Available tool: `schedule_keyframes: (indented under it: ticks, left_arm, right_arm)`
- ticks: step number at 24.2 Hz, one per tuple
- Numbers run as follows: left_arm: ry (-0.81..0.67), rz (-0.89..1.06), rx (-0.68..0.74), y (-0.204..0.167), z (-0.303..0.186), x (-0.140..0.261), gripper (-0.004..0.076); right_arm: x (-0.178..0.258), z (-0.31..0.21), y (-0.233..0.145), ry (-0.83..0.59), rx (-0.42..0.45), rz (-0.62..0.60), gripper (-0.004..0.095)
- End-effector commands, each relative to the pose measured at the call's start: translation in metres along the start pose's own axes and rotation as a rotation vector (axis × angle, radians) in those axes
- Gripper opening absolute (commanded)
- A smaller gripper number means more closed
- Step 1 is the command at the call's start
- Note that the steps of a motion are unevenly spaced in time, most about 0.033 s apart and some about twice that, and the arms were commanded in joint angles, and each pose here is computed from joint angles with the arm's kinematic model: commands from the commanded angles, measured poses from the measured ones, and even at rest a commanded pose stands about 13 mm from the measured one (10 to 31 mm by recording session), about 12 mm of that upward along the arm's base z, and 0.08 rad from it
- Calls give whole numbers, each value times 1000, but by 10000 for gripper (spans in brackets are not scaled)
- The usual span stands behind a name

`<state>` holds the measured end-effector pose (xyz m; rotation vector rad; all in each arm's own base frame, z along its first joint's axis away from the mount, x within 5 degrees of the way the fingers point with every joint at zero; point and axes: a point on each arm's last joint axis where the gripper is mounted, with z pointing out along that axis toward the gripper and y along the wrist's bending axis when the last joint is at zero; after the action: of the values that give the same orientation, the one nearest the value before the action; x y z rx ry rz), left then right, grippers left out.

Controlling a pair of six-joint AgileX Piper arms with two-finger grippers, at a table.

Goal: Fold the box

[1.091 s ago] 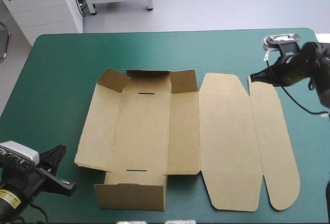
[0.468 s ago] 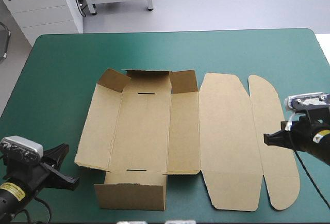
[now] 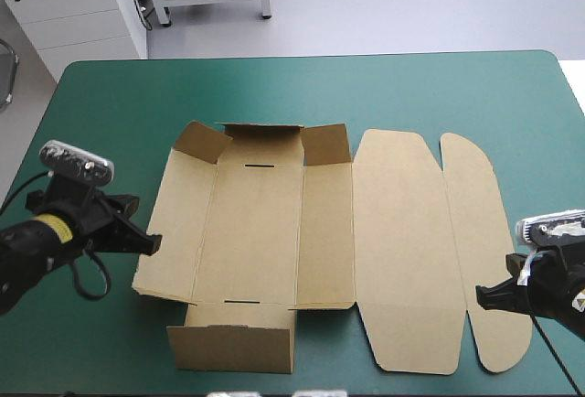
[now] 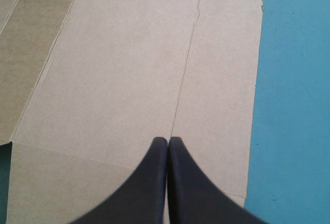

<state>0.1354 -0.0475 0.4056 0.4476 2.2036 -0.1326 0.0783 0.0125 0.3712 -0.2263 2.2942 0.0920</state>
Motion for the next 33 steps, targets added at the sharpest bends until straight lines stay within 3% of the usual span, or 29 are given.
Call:
schedule_keyframes:
  ticks: [1, 12, 19, 25, 29, 33]
  left_arm:
    - [-12, 32, 3, 2, 10, -34, -1]
    - [210, 66, 71, 3, 80, -71, 19]
    - [246, -221, 284, 77, 87, -54, 19]
    - [131, -505, 154, 144, 62, -32, 15]
    - [100, -614, 83, 157, 58, -29, 26]
    - [143, -605, 36, 161, 60, -23, 148]
  right_arm:
    - [-3, -3, -1, -58, 14, -1, -15]
    - [9, 12, -1, 2, 2, 6, -15]
    - [6, 12, 0, -26, -3, 12, -15]
    - [5, 12, 0, -38, -11, 10, -15]
    - [5, 12, 0, -41, -13, 11, -15]
    - [4, 12, 1, -44, -17, 14, -15]
